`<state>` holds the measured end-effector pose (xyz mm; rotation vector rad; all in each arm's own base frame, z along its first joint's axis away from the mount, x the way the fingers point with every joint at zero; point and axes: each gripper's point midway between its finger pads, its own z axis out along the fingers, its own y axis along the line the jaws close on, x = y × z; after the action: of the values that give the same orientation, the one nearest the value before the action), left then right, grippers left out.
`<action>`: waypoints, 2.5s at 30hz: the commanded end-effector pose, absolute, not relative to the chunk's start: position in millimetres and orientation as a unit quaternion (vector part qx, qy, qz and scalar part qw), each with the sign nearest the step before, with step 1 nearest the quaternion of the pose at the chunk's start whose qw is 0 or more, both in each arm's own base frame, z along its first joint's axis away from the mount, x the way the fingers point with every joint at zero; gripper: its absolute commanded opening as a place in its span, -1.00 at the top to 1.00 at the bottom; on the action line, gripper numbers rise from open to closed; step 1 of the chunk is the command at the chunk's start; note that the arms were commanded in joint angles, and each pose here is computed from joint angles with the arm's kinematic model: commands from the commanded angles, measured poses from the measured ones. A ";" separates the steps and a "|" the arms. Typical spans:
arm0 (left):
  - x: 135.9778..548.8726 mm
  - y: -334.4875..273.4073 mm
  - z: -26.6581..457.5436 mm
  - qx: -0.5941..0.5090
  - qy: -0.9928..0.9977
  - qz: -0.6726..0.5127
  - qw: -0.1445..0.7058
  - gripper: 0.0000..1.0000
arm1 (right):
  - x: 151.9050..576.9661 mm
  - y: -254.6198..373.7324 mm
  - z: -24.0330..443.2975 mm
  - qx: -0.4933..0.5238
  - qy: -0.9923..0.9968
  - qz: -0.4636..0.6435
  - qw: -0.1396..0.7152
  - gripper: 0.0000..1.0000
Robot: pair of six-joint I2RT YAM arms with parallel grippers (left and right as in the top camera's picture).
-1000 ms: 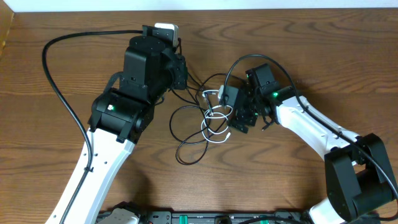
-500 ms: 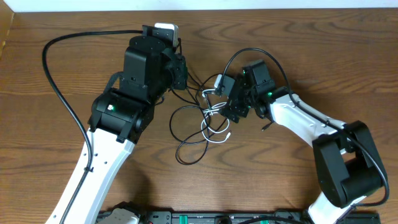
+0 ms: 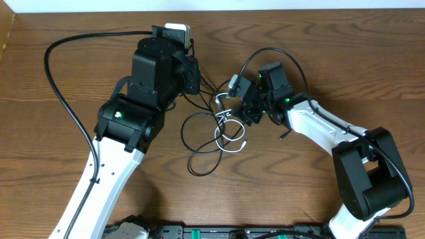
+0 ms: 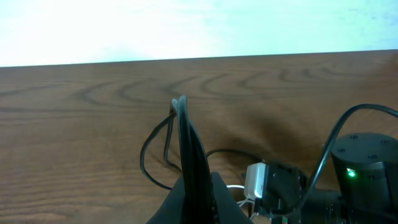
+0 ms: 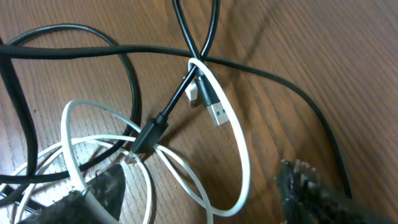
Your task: Untangle cables
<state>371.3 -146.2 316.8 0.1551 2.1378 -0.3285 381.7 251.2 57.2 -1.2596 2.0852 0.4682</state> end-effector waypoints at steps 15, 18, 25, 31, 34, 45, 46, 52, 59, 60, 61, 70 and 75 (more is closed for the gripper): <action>380.1 -128.1 328.7 0.037 0.862 -0.089 0.498 0.85 | 368.6 239.1 73.6 -0.335 0.869 0.247 0.268 0.98; 383.6 -119.2 331.9 0.022 0.858 -0.067 0.509 0.85 | 355.7 229.8 93.4 -0.331 0.874 0.242 0.262 0.98; 383.0 -117.9 330.4 0.021 0.860 -0.063 0.506 0.85 | 353.3 181.5 158.3 -0.242 0.898 0.195 0.312 0.98; 384.5 -107.0 330.9 0.005 0.859 -0.036 0.511 0.85 | 360.2 87.5 201.1 -0.093 0.921 0.075 0.372 0.98; 384.1 -103.4 329.8 0.001 0.860 -0.027 0.510 0.85 | 359.7 46.5 207.8 -0.034 0.924 0.026 0.380 0.98; 378.8 -98.8 319.6 0.000 0.871 -0.014 0.491 0.85 | 368.2 -81.8 247.7 0.126 0.887 -0.117 0.429 0.98; 377.9 -99.2 317.8 0.001 0.873 -0.014 0.487 0.85 | 370.0 -89.2 260.0 0.135 0.879 -0.121 0.441 0.98; 367.9 -116.1 303.3 0.028 0.889 -0.058 0.453 0.85 | 377.6 -120.6 337.8 0.172 0.823 -0.141 0.523 0.98; 353.0 -136.5 284.9 0.055 0.907 -0.112 0.402 0.85 | 371.7 -159.6 400.5 0.222 0.749 -0.199 0.592 0.98; 352.0 -138.1 282.3 0.058 0.909 -0.115 0.396 0.85 | 369.3 -165.6 405.7 0.232 0.739 -0.210 0.597 0.98; 351.4 -138.8 278.9 0.059 0.912 -0.115 0.390 0.85 | 366.0 -172.3 410.2 0.241 0.730 -0.225 0.599 0.98; 350.9 -138.9 266.4 0.060 0.921 -0.109 0.370 0.85 | 356.5 -194.0 417.1 0.252 0.713 -0.283 0.590 0.98; 351.0 -138.8 266.4 0.060 0.921 -0.108 0.370 0.85 | 365.9 -196.7 350.0 0.238 0.789 -0.283 0.491 0.98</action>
<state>350.8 -137.5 269.3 0.1512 2.3538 -0.2736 359.0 -190.2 377.2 0.5833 1.8105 -0.6465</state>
